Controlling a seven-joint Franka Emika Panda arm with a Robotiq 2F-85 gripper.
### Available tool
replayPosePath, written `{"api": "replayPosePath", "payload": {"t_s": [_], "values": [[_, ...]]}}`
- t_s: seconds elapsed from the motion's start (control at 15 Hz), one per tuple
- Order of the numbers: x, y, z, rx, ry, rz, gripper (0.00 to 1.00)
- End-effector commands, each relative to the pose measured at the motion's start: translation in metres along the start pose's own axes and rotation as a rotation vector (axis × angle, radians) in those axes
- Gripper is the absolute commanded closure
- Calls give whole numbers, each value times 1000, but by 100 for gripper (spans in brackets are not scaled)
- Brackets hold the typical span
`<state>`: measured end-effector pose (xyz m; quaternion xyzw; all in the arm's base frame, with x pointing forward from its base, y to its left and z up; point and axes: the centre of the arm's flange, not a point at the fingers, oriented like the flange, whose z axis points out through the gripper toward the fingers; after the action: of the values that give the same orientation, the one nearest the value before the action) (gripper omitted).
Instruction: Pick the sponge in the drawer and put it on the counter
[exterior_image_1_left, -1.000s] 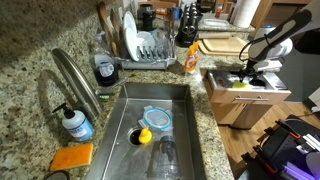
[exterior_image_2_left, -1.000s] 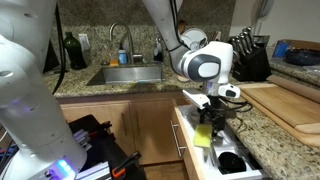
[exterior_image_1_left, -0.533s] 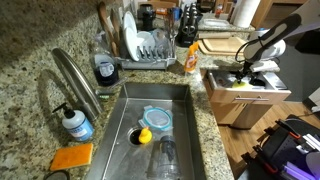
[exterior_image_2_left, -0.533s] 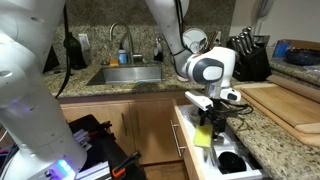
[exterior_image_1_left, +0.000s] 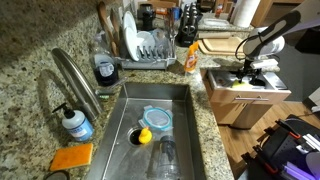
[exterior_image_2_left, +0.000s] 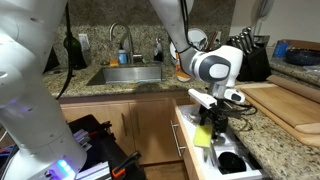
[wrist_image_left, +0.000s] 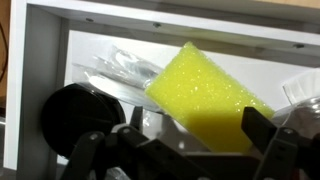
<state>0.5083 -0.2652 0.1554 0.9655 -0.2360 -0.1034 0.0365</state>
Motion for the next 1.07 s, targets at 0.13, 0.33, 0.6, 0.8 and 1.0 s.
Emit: {"api": "replayPosePath", "payload": {"t_s": [0.13,0.33,0.6,0.8,1.0], "values": [[9,-4,21,7,24,-14,0],[7,-15,38,4,19,-60,0],[7,-20,45,-13,22,-80,0],[10,-20,46,-18,26,-83,25],[12,-23,40,-1,32,-84,43]]}}
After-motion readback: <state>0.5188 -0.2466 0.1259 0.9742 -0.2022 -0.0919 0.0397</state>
